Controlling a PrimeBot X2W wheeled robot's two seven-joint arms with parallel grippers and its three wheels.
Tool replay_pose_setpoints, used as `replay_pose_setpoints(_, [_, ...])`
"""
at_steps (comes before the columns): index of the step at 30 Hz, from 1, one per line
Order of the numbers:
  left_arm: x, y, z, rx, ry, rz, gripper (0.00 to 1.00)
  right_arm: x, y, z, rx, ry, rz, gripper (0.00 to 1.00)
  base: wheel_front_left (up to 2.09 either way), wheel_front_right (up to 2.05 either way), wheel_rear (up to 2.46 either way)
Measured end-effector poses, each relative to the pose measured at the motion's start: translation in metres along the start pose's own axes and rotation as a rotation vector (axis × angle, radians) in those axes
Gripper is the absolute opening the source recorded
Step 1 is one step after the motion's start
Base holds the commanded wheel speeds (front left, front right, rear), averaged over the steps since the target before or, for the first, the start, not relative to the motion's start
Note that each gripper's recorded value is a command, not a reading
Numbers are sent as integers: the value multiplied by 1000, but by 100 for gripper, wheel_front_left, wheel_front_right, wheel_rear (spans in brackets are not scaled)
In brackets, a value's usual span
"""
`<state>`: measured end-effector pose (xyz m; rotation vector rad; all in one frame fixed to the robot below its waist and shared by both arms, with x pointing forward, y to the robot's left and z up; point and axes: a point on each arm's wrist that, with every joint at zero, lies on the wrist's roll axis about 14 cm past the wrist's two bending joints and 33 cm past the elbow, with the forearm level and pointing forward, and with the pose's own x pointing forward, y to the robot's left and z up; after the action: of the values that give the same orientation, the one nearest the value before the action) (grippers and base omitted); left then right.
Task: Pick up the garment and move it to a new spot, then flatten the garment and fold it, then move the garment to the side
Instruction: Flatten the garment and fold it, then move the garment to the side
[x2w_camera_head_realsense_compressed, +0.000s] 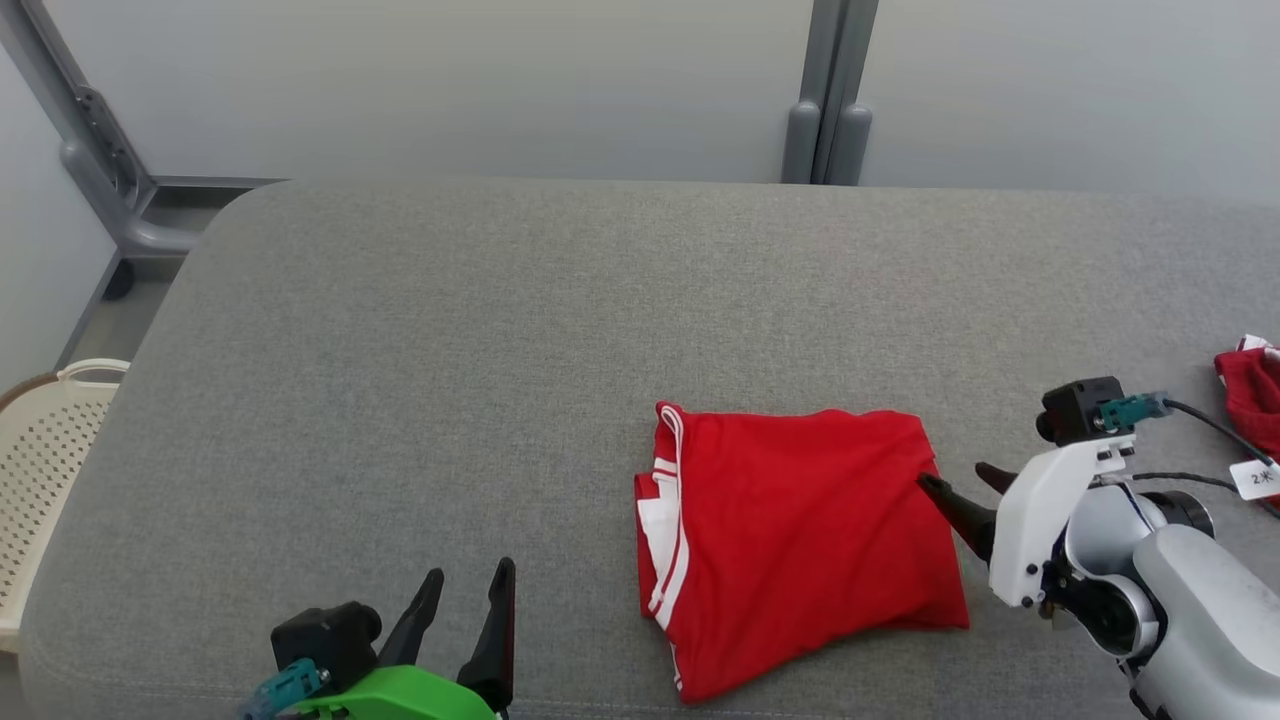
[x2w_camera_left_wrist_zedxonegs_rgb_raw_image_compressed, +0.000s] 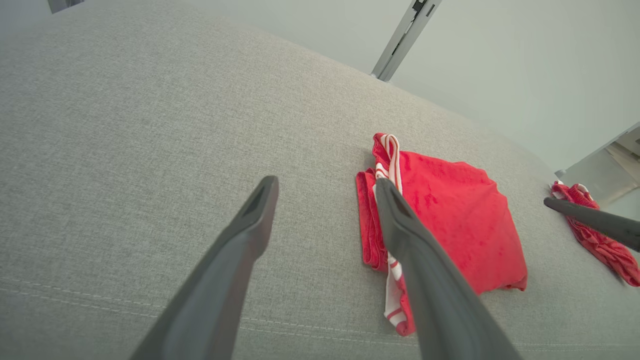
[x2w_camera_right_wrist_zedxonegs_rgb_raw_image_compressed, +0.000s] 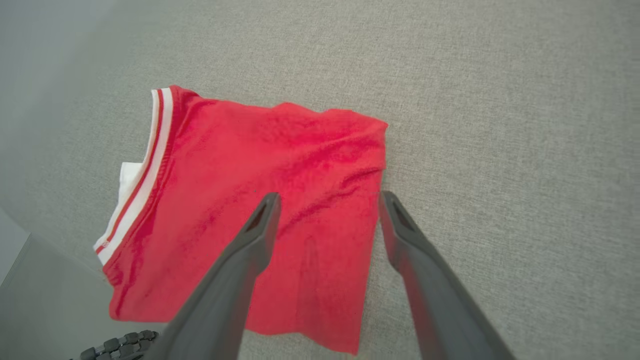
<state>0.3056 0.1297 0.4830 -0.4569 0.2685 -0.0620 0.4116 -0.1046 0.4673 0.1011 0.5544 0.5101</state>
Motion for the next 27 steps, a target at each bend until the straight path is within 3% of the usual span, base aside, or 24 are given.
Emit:
replay_pose_setpoints(12, [12,10,10,35,8,31,100,24,-23,-37,88,43,-49,100,0,0,0])
replay_pose_setpoints(23, [8,28,14,32,-1,92,100,53,-17,-48,173,126,-33,100,0,0,0])
replay_pose_setpoints(26, [8,31,15,32,-4,102,100,62,-2,-49,200,144,9,100,0,0,0])
replay_pose_setpoints(27, [8,31,15,32,-3,105,100,64,3,-48,203,145,26,48,0,0,0])
